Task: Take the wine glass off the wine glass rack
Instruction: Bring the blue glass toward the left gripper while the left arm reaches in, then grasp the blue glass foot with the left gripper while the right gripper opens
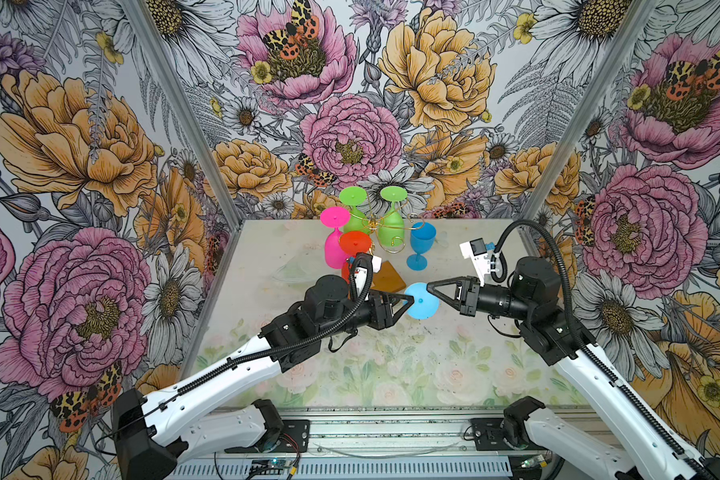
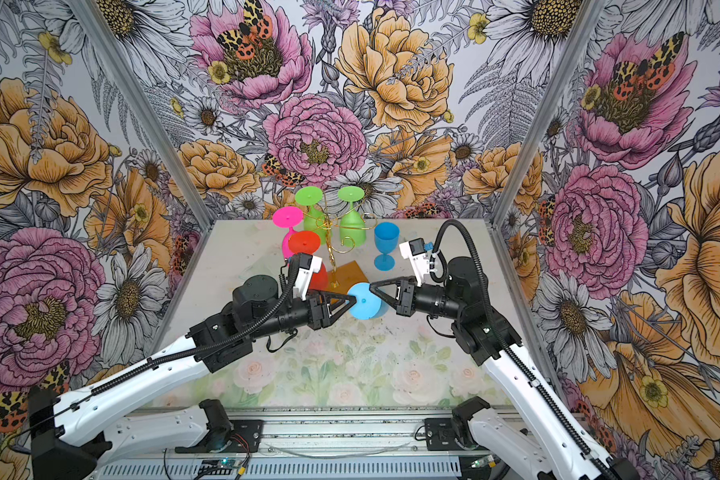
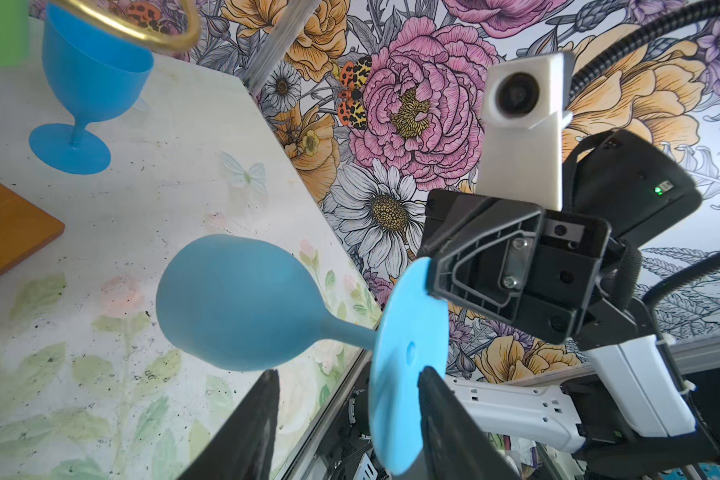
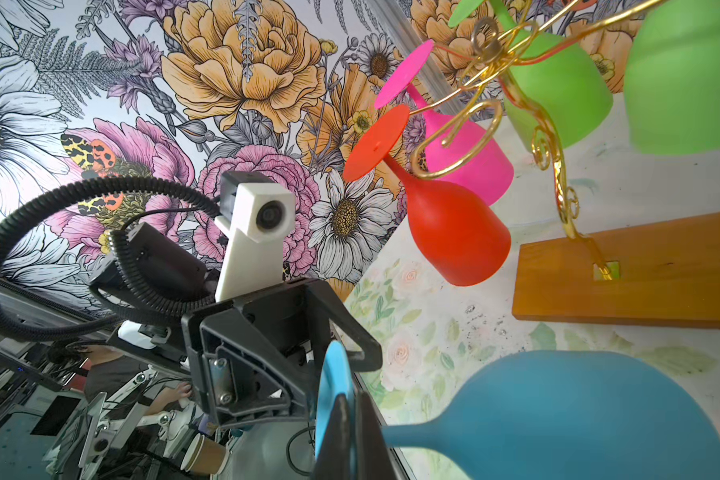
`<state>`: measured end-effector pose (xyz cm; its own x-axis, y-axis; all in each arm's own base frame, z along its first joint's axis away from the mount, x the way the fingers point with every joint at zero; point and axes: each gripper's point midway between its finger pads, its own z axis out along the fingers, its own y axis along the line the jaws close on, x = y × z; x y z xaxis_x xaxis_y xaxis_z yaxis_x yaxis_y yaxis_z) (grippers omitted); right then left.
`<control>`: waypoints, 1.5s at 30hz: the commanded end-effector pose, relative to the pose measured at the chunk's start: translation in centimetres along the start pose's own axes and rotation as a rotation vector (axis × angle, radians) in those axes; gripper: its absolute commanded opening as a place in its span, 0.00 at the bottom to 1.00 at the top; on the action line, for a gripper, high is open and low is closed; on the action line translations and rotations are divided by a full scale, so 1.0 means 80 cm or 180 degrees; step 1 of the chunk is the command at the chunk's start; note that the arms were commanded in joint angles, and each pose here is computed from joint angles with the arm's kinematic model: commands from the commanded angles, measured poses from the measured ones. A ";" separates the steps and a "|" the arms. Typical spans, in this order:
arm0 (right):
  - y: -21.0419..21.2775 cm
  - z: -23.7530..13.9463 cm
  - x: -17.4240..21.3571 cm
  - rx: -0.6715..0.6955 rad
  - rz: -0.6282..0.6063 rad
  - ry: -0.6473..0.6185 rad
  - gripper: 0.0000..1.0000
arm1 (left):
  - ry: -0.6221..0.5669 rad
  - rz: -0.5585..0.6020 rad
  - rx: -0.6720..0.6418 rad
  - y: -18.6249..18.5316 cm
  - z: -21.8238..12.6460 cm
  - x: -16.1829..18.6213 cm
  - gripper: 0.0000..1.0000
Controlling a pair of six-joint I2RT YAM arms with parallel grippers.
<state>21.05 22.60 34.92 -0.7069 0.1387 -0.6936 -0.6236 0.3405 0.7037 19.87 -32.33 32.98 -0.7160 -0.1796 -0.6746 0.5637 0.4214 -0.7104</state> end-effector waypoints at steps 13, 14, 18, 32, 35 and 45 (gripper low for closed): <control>-0.002 0.015 -0.015 0.0051 -0.0272 -0.0042 0.00 | 0.0023 0.0030 0.0440 -0.040 -0.011 -0.005 0.27; -0.004 0.016 -0.015 0.0073 -0.0262 -0.0045 0.00 | 0.0024 0.0031 0.0445 -0.040 -0.012 -0.004 0.25; -0.009 0.018 -0.018 0.0119 -0.0256 -0.0064 0.00 | 0.0030 0.0037 0.0479 -0.043 -0.016 -0.003 0.18; -0.011 0.018 -0.016 0.0131 -0.0221 -0.0060 0.27 | 0.0136 0.0045 0.0646 -0.050 -0.017 0.004 0.00; -0.007 0.008 -0.016 0.0143 -0.0189 -0.0134 0.54 | 0.0244 0.0063 0.0580 -0.037 -0.014 0.019 0.00; -0.103 -0.057 0.009 0.1277 0.0711 -0.0019 0.67 | 0.0789 0.0547 0.0394 -0.018 -0.005 0.098 0.00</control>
<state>24.42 17.61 31.31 -0.7560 0.2427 -0.6079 -0.4071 0.5528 0.7271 14.73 -33.47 28.87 -0.7486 0.0378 -0.6620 0.6335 0.3357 -0.6972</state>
